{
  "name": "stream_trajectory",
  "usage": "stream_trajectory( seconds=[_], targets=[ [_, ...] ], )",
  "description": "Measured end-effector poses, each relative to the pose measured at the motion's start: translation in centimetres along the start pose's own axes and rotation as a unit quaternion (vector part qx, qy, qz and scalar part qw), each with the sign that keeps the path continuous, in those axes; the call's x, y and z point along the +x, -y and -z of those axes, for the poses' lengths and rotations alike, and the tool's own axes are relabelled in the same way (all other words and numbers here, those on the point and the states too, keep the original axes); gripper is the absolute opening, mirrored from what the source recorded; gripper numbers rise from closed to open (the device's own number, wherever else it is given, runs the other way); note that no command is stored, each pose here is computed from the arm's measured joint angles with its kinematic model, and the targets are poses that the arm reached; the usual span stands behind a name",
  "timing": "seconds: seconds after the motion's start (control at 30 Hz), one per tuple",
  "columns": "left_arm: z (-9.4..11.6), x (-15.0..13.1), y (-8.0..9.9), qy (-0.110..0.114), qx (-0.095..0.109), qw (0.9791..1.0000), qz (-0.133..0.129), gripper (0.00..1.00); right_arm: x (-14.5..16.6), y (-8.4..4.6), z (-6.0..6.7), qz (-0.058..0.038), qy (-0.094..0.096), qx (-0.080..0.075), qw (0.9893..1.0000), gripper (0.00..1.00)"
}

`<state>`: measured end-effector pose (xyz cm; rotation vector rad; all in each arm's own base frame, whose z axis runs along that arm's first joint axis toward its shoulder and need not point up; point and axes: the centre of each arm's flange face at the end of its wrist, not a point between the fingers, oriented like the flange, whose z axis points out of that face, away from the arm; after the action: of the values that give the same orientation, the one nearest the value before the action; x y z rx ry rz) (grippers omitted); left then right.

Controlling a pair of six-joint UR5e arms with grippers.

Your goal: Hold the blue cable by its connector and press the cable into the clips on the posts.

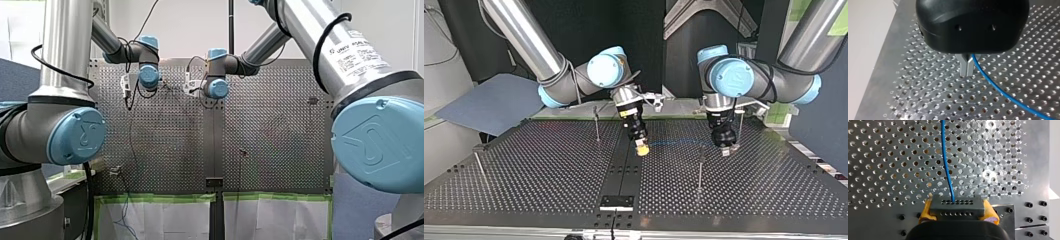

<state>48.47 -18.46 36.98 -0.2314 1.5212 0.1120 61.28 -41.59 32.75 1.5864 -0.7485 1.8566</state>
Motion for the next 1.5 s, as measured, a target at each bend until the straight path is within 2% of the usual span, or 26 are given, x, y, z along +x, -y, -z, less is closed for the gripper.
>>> stream_trajectory(
  seconds=[0.27, 0.73, 1.0, 1.2, 1.5],
  targets=[
    [-1.3, 0.5, 0.5, -0.015, 0.009, 0.9998, -0.004, 0.00, 0.7, -0.5, -0.6, -0.0012, -0.007, -0.003, 1.0000, 0.00],
    [-3.8, 0.1, 0.5, -0.007, 0.007, 0.9999, 0.004, 0.00, 0.2, -3.0, -1.9, 0.0006, -0.011, -0.012, 0.9999, 0.00],
    [-5.4, -0.7, 0.0, 0.001, 0.006, 0.9999, 0.014, 0.00, -0.1, -3.9, -2.6, 0.0003, -0.011, -0.016, 0.9998, 0.00],
    [-6.6, 0.7, -0.5, -0.012, 0.009, 0.9998, 0.014, 0.00, -0.1, -4.5, -2.8, 0.0005, -0.012, -0.019, 0.9997, 0.00],
    [-7.1, 1.1, -0.9, -0.017, 0.014, 0.9996, 0.019, 0.00, -0.1, -5.0, -2.9, 0.0010, -0.011, -0.023, 0.9997, 0.00]
  ],
)
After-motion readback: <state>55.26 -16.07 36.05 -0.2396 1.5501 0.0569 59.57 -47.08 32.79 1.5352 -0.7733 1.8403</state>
